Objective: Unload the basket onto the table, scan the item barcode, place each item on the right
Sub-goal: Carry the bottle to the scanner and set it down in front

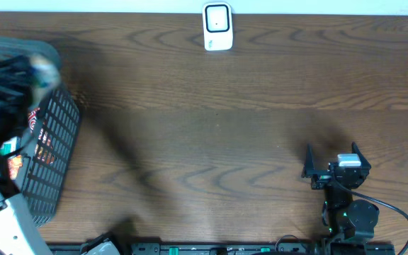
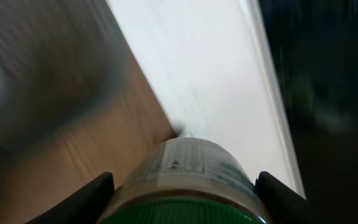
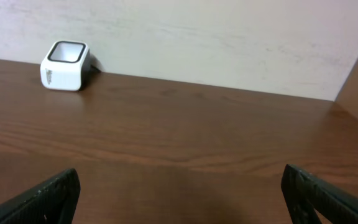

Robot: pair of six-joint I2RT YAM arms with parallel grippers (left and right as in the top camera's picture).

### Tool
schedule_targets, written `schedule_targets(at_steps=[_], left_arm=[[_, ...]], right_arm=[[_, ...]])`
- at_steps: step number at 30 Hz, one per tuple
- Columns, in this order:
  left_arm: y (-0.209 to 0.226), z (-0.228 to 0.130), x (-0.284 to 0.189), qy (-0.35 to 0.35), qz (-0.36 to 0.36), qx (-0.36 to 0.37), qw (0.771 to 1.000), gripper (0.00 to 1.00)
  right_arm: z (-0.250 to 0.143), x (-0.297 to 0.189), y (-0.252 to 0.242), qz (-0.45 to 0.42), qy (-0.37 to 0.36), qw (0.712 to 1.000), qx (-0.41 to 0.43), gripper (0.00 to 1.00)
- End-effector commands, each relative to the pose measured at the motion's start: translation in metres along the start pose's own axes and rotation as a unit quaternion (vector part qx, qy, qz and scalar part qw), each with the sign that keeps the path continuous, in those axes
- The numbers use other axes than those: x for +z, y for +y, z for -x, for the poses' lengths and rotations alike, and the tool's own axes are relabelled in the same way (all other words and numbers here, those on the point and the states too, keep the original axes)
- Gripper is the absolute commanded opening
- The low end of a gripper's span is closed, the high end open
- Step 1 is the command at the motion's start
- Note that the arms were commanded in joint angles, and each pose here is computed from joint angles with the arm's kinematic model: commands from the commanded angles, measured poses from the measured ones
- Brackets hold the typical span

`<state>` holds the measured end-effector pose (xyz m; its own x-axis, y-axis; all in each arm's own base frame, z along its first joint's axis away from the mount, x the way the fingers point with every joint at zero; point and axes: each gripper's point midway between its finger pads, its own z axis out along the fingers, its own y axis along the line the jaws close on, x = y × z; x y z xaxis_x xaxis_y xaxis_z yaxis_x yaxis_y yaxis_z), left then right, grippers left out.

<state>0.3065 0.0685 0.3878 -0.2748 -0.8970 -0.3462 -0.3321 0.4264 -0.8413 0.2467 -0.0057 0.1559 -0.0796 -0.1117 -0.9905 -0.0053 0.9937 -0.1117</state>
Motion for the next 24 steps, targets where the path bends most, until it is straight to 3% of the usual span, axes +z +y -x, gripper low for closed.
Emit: schedule_targets(at_steps=[1,9,16,21,24], left_arm=[[-0.016,-0.068,0.028,0.109,0.002,0.063,0.992,0.58],[0.013,-0.163,0.087,0.197,0.133,0.172,0.956,0.59],[0.067,-0.241,0.155,0.249,0.25,0.283,0.892,0.59],[0.102,-0.289,0.193,0.291,0.278,0.345,0.848,0.59],[0.118,-0.311,0.214,0.296,0.284,0.365,0.836,0.59]], right_arm=[[-0.001,0.0,0.002,0.004,0.001,1.0,-0.006,0.99],[-0.001,0.0,0.002,0.004,0.001,1.0,-0.006,0.99],[-0.001,0.0,0.002,0.004,0.001,1.0,-0.006,0.99],[-0.001,0.0,0.002,0.003,0.001,1.0,-0.006,0.99],[-0.001,0.0,0.002,0.004,0.001,1.0,-0.006,0.99]])
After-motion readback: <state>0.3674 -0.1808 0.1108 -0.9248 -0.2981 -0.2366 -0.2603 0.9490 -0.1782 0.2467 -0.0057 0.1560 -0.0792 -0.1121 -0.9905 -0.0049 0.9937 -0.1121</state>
